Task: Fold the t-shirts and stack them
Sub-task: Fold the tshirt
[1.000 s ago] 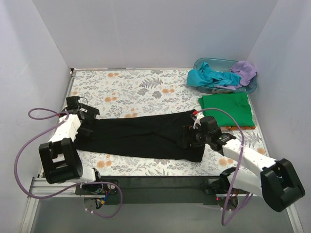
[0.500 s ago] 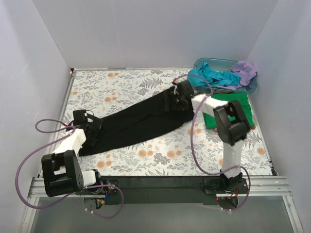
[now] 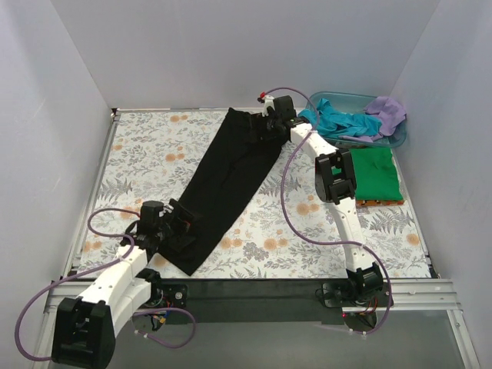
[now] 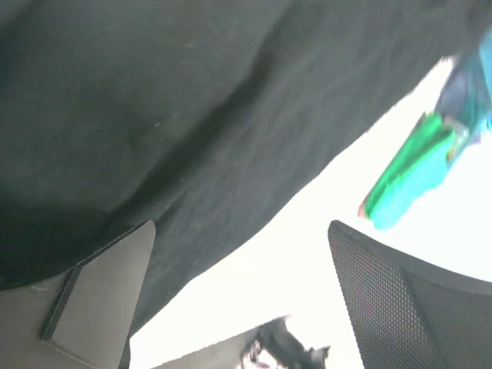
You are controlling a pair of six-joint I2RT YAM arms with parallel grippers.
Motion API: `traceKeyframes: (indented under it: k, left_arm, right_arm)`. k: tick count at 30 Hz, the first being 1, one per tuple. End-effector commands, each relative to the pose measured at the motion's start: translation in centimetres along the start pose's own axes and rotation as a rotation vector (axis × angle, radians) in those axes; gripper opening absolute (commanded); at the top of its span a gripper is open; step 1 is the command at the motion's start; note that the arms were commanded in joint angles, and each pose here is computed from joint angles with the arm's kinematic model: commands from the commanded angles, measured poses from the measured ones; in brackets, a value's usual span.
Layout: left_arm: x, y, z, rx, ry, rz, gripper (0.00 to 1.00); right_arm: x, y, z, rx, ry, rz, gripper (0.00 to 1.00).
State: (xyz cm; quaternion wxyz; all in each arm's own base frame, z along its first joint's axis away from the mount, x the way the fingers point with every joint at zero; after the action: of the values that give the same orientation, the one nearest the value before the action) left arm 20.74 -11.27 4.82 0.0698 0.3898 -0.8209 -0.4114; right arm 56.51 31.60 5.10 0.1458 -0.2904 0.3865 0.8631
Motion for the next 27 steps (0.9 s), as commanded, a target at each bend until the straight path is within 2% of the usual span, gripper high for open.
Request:
traceKeyframes:
  k: [1, 7, 9, 11, 13, 14, 19, 20, 22, 23, 27]
  left_arm:
    - [8.3, 0.9, 6.3, -0.211, 0.113, 0.295, 0.98]
    - [10.0, 0.4, 5.3, -0.185, 0.088, 0.279, 0.98]
    - [11.3, 0.2, 5.2, -0.21, 0.059, 0.308, 0.98]
    - [12.6, 0.1, 3.4, -0.188, -0.012, 0.336, 0.98]
    - [13.6, -0.6, 3.2, -0.248, -0.068, 0.348, 0.98]
    - [14.7, -0.6, 1.0, -0.221, -0.127, 0.371, 0.98]
    - [18.6, -1.1, -3.1, -0.217, -0.333, 0.4, 0.98]
    - [19.6, -1.1, -5.2, -0.189, -0.37, 0.407, 0.98]
    - [19.6, -0.9, -6.0, -0.21, -0.414, 0.388, 0.98]
    - [19.2, -1.1, -6.7, -0.202, -0.436, 0.342, 0.98]
    - [18.5, 0.9, -12.0, -0.072, -0.469, 0.277, 0.98]
  right_arm:
    - [5.7, -2.6, 0.5, -0.113, -0.106, 0.146, 0.98]
    - [4.6, -4.6, 1.6, -0.21, -0.157, 0.065, 0.98]
    - [4.1, -5.2, 2.3, -0.245, -0.179, 0.04, 0.98]
    - [3.5, -5.5, 2.8, -0.257, -0.175, 0.011, 0.98]
    - [3.2, -5.4, 3.0, -0.254, -0.175, 0.001, 0.98]
    - [2.9, -5.3, 3.1, -0.254, -0.172, -0.003, 0.98]
    - [0.3, -2.9, 4.3, -0.254, -0.078, -0.045, 0.98]
    - [0.2, -2.3, 4.5, -0.25, -0.073, -0.036, 0.98]
    - [-1.5, -0.3, 6.1, -0.262, -0.017, -0.058, 0.98]
    - [-1.4, 0.4, 6.4, -0.259, -0.01, -0.04, 0.99]
    - [-4.7, 6.3, 10.1, -0.25, 0.076, -0.091, 0.98]
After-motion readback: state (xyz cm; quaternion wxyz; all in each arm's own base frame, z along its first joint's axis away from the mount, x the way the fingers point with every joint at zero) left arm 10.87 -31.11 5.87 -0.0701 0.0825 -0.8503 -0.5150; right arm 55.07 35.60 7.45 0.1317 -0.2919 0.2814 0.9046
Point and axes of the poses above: each gripper's point midway between its finger pads, its own y axis back along the fingers, its own z axis along the line the jaws close on, x = y × z, the point moved 1 cm from there along y, back along the fingers, and after that the axes turned 14 degrees about -y, right-handed, at the moved point
